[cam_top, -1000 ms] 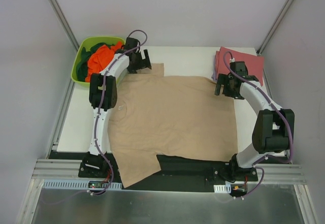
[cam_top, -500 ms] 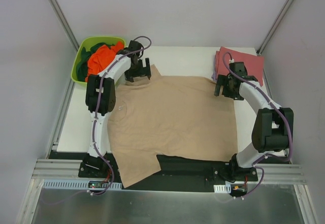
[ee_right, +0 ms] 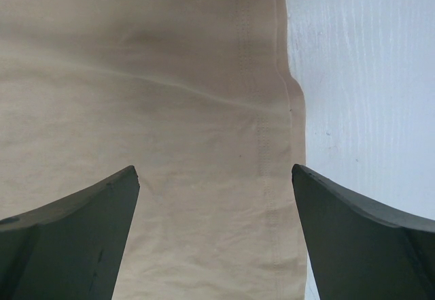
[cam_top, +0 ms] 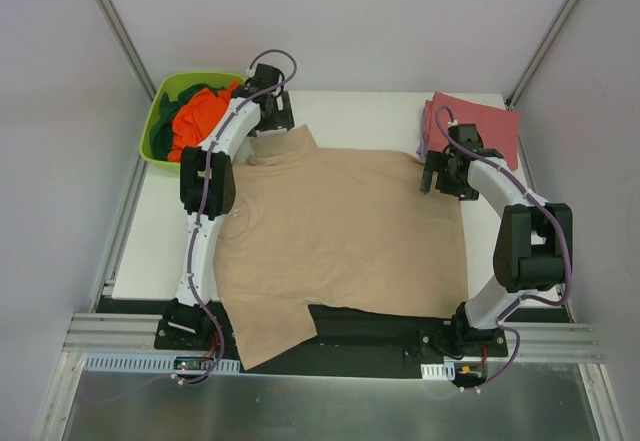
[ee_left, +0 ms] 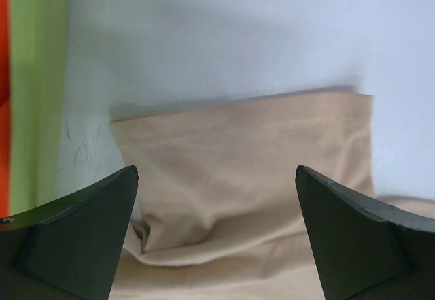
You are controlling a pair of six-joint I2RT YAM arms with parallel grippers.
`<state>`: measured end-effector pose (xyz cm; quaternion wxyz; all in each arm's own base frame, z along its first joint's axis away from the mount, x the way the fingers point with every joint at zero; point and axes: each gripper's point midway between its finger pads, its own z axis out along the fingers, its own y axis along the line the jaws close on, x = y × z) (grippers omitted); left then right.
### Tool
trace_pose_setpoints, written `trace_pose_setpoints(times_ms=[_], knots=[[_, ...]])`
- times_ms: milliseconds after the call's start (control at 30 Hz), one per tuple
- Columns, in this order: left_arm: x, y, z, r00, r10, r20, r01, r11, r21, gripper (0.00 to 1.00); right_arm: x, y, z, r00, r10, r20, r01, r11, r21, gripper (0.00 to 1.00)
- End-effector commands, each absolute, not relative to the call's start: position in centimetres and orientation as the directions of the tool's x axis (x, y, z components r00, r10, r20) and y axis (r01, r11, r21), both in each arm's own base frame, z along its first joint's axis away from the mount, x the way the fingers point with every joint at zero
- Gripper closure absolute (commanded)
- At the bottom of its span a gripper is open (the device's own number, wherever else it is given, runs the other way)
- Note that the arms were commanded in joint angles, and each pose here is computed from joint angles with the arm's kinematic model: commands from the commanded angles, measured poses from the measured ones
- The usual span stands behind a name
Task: Fold and stack the t-shirts
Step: Grap the side of the flattened tshirt furthest away from the robot with both arms
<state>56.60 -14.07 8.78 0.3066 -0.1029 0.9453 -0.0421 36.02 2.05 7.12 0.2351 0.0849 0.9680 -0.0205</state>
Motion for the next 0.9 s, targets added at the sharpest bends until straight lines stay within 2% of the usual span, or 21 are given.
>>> trace_pose_setpoints(times_ms=[0, 133, 300, 467, 567, 600, 667, 700, 733, 867], knots=[[56.6, -12.3, 5.8, -0.808, -0.220, -0.547, -0.229, 0.972, -0.053, 0.01, 37.3, 1.8, 8.3, -0.854, 0.148, -0.499, 0.179, 0.984, -0.014, 0.04], [56.0, -12.6, 4.4, -0.831, -0.217, -0.512, -0.222, 0.974, -0.053, 0.05, 37.4, 1.7, 7.9, -0.858, 0.145, -0.492, 0.179, 0.984, -0.023, 0.04], [55.0, -13.3, 3.4, -0.857, -0.194, -0.477, -0.194, 0.980, -0.050, 0.19, 37.6, 1.6, 8.0, -0.856, 0.149, -0.495, 0.185, 0.983, -0.023, 0.04], [54.5, -13.8, 2.6, -0.874, -0.159, -0.459, -0.163, 0.986, -0.032, 0.41, 38.0, 1.4, 8.2, -0.851, 0.152, -0.503, 0.194, 0.981, -0.031, 0.04], [54.8, -13.6, 2.8, -0.871, -0.148, -0.469, -0.154, 0.988, -0.024, 0.60, 38.7, 1.3, 8.3, -0.846, 0.156, -0.510, 0.202, 0.979, -0.035, 0.04], [55.0, -13.6, 3.1, -0.868, -0.140, -0.476, -0.148, 0.989, -0.020, 0.70, 39.0, 1.2, 8.3, -0.845, 0.158, -0.512, 0.205, 0.978, -0.036, 0.04], [55.6, -13.5, 3.7, -0.858, -0.127, -0.498, -0.139, 0.990, -0.013, 0.84, 39.7, 1.0, 8.5, -0.835, 0.169, -0.523, 0.221, 0.975, -0.037, 0.03], [55.8, -13.5, 3.9, -0.855, -0.120, -0.504, -0.134, 0.991, -0.010, 0.96, 40.1, 1.0, 8.7, -0.829, 0.175, -0.531, 0.227, 0.973, -0.033, 0.03], [56.1, -13.6, 4.2, -0.851, -0.113, -0.513, -0.124, 0.992, -0.012, 1.00, 40.4, 0.9, 8.6, -0.827, 0.186, -0.531, 0.235, 0.972, -0.027, 0.03], [56.4, -14.1, 4.9, -0.847, -0.089, -0.524, -0.085, 0.996, -0.031, 1.00, 42.3, 0.4, 8.7, -0.805, 0.213, -0.555, 0.272, 0.962, -0.026, 0.03]])
